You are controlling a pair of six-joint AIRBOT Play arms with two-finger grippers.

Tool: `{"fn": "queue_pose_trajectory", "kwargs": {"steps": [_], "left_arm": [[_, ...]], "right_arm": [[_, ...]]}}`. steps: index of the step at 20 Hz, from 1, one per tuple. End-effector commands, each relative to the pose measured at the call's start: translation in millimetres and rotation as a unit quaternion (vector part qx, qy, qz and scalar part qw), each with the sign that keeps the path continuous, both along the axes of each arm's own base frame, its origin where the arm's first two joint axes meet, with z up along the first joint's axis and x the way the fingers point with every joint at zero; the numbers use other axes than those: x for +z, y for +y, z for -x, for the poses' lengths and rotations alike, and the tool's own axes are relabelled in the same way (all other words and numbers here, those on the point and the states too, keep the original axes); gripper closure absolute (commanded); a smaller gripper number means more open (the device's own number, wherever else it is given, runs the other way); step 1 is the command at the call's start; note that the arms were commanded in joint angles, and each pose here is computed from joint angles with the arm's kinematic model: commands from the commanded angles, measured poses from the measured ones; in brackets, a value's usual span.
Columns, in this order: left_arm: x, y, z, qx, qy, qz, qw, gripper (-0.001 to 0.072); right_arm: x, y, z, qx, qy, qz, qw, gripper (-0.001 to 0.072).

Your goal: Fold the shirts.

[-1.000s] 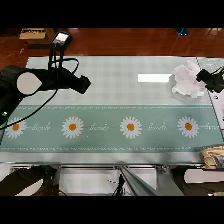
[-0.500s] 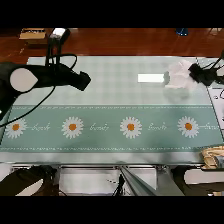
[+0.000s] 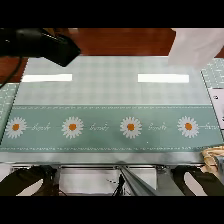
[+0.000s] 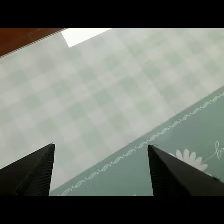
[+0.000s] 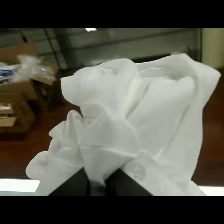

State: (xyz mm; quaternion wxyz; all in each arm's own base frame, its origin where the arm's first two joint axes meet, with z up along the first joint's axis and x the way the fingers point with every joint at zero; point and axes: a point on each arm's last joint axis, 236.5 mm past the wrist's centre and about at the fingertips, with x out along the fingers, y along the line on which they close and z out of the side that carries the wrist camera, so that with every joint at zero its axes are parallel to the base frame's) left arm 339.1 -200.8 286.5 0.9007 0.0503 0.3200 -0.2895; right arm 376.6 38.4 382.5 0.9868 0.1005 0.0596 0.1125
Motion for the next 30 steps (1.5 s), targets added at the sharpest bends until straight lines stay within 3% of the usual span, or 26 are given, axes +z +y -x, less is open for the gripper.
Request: {"fn": "queue_pose_trajectory", "kwargs": {"steps": [1, 5, 7, 11, 14, 17, 20, 21, 22, 23, 27, 30], "left_arm": [[18.6, 15.1, 43.6, -0.008, 0.035, -0.011, 0.999, -0.0005], [-4.2, 25.4, 67.2, -0.01, 0.097, -0.04, 0.994, 0.0009], [-22.6, 25.9, 68.6, -0.011, 0.122, -0.052, 0.991, 0.0188], [-93.3, 28.8, 75.0, -0.01, 0.21, -0.09, 0.973, 0.0185], [-158.7, 25.7, 82.7, -0.011, 0.275, -0.102, 0.956, 0.0184], [-203.0, 1.9, 82.8, -0.013, 0.302, -0.051, 0.952, 0.0183], [-225.0, -21.8, 79.8, -0.007, 0.318, 0.01, 0.948, 0.0179], [-230.2, -27.4, 79.2, -0.008, 0.323, 0.022, 0.946, 0.0127], [-235.9, -32.7, 79.3, -0.008, 0.335, 0.033, 0.942, 0.0046], [-241.9, -36.9, 80.3, -0.008, 0.348, 0.038, 0.937, -0.0006], [-279.3, -57.9, 95.6, -0.04, 0.395, 0.006, 0.918, -0.0009], [-308.2, -79.9, 120.9, -0.078, 0.43, -0.028, 0.899, -0.0008]], "right_arm": [[33.0, 53.2, 93.1, 0.082, -0.015, -0.025, 0.996, 0.0689], [-47.8, 105.6, 121.7, 0.19, 0.152, -0.004, 0.97, 0.0689], [-103.4, 127.5, 116.4, 0.223, 0.23, 0.005, 0.947, 0.0689], [-254.0, 147.6, 95.2, 0.216, 0.362, 0.063, 0.905, 0.0688], [-351.3, 156.9, 98.4, 0.194, 0.443, 0.047, 0.874, 0.0688], [-396.8, 153.5, 91.3, 0.171, 0.468, 0.052, 0.865, 0.0687], [-386.0, 156.1, 64.9, 0.157, 0.423, 0.039, 0.892, 0.068], [-377.0, 157.1, 56.9, 0.155, 0.406, 0.037, 0.9, 0.0538], [-368.1, 157.2, 49.6, 0.154, 0.391, 0.041, 0.907, 0.0344], [-356.7, 157.6, 42.6, 0.154, 0.376, 0.047, 0.912, 0.0244], [-292.7, 145.0, 14.1, 0.146, 0.298, 0.116, 0.936, 0.0227], [-260.5, 93.8, -6.5, 0.079, 0.272, 0.181, 0.942, 0.0228]]}}
